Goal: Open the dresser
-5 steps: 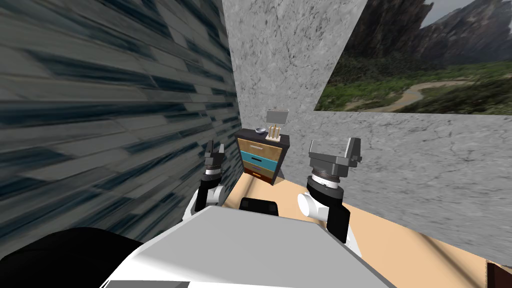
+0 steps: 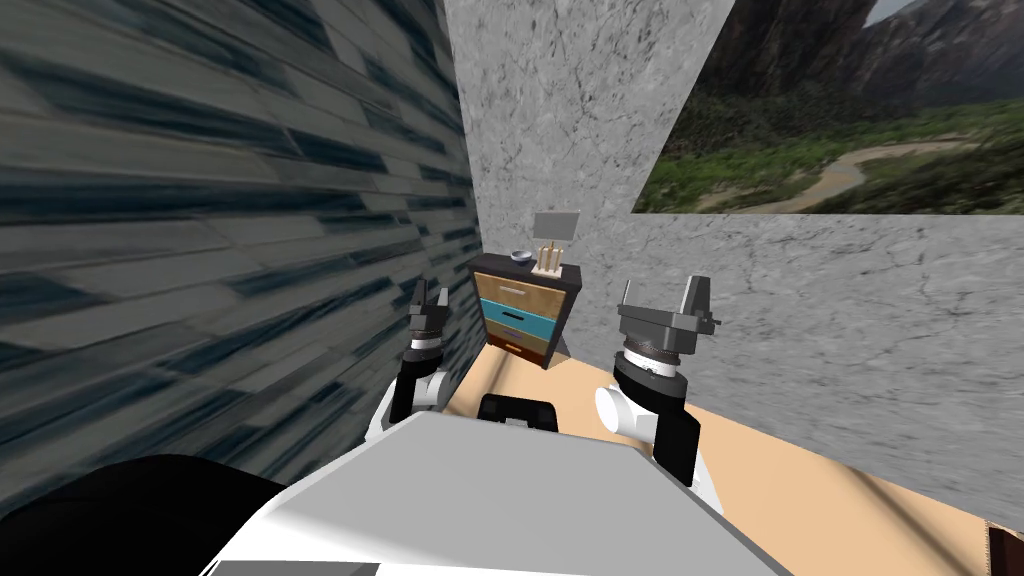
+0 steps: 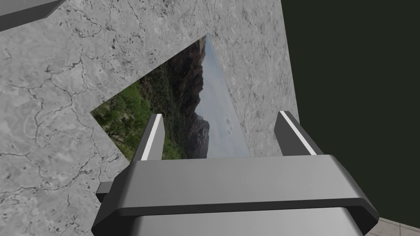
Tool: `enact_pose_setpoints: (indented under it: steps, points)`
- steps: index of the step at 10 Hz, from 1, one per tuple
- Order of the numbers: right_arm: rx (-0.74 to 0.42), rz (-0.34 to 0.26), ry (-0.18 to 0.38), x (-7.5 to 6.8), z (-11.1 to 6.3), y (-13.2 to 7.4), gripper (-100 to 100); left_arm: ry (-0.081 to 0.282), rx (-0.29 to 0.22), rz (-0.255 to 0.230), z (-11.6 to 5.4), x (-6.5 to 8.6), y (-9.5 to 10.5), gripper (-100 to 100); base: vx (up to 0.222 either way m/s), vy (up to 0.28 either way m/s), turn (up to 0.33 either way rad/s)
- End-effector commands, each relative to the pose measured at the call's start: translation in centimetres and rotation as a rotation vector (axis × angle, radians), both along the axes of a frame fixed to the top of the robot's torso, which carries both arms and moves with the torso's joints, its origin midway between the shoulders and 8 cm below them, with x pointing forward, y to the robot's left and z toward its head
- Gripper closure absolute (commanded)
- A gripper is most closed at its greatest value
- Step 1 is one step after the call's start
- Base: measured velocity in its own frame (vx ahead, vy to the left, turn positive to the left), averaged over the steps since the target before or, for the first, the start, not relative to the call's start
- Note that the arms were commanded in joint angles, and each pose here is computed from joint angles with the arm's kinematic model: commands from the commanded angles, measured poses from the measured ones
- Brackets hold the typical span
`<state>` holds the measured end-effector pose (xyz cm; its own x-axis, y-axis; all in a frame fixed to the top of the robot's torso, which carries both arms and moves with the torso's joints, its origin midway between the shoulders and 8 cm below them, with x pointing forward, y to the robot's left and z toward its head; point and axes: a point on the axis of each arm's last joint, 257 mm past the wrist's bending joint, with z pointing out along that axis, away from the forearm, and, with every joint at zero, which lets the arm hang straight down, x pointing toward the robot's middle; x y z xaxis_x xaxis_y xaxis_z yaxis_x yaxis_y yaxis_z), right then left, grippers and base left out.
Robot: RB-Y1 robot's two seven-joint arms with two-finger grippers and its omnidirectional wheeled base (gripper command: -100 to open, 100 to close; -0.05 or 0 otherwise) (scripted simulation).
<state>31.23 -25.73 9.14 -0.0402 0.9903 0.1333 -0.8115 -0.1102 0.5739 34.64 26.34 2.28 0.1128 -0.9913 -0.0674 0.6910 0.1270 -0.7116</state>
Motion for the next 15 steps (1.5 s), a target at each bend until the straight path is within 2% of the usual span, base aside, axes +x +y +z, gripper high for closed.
enact_pose_setpoints:
  steps: [1,4,5,8,15]
  points:
    - [0.000,0.000,0.000,0.0,0.0,0.0,0,0.000,0.000,0.000,0.0,0.0,0.0,0,0.000,0.000,0.000]
    - [0.000,0.000,0.000,0.0,0.0,0.0,0,0.000,0.000,0.000,0.0,0.0,0.0,0,0.000,0.000,0.000]
    - [0.000,0.000,0.000,0.0,0.0,0.0,0,0.021,0.029,-0.018,-0.3,0.3,-0.4,-100,0.025,-0.002,-0.044]
    - [0.000,0.000,0.001,0.0,0.0,0.0,0,0.078,0.057,-0.044,-1.2,1.3,-1.0,-100,0.057,0.002,-0.069]
    - [0.000,0.000,0.001,0.0,0.0,0.0,0,0.204,0.054,-0.067,-3.5,3.4,-1.6,-100,0.066,0.007,-0.071]
